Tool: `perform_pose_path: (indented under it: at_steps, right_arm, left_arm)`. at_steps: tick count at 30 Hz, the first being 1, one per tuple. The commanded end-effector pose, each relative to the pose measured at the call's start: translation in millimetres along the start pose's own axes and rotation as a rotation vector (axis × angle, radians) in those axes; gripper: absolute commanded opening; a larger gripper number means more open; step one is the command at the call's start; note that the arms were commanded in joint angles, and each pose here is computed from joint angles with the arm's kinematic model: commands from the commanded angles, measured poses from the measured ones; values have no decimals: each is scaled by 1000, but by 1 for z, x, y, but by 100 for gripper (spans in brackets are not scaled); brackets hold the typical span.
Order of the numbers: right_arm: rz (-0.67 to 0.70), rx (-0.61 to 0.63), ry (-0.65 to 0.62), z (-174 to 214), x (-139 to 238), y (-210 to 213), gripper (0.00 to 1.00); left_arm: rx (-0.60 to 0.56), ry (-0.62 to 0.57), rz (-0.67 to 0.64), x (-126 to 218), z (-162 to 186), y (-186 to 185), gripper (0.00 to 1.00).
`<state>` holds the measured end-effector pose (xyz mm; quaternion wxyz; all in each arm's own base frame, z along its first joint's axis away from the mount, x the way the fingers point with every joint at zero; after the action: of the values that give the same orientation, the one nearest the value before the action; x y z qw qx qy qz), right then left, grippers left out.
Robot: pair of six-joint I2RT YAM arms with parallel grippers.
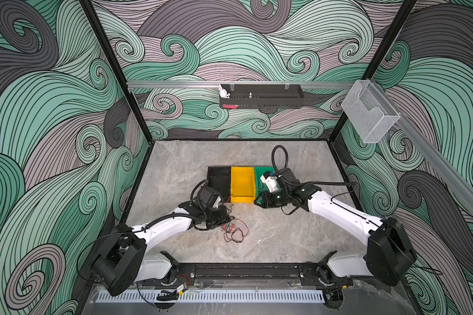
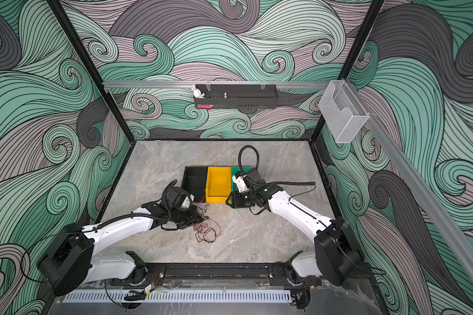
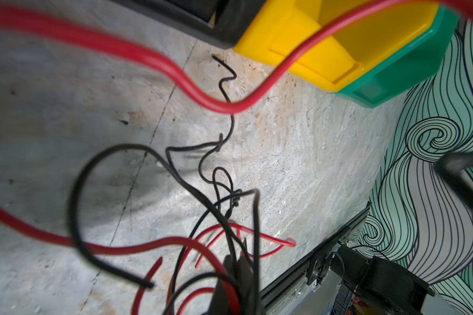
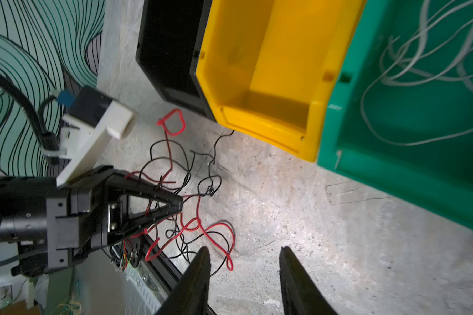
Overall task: Untangle the cables
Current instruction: 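Move the right gripper back over the wire tangle next to the left gripper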
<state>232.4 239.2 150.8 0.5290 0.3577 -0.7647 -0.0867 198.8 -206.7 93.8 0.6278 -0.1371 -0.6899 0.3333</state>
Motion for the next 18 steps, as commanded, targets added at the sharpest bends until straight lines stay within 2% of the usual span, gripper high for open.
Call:
perform_pose_path:
  at_steps: [1, 9, 18]
  right_arm:
    - [-82, 23, -22, 4, -14, 19, 45]
    - [-124, 113, 78, 27, -52, 29, 50]
    - [-137, 135, 137, 36, -81, 29, 48]
  left_arm:
    - [-1, 4, 33, -4, -2, -8, 3]
    - [13, 16, 10, -13, -1, 0, 10]
    - [30, -13, -10, -12, -4, 4, 22]
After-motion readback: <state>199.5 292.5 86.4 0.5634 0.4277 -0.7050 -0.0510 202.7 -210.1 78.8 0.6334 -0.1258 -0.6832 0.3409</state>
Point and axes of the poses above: each gripper's point midway between its finger pads, its own x axis back along the fingers, its own y axis along the line the jaws close on, z = x × y, the point moved 4 cm from there along x, back along the fingers, and after that the axes turned 6 degrees about x, right-handed, at the moved point
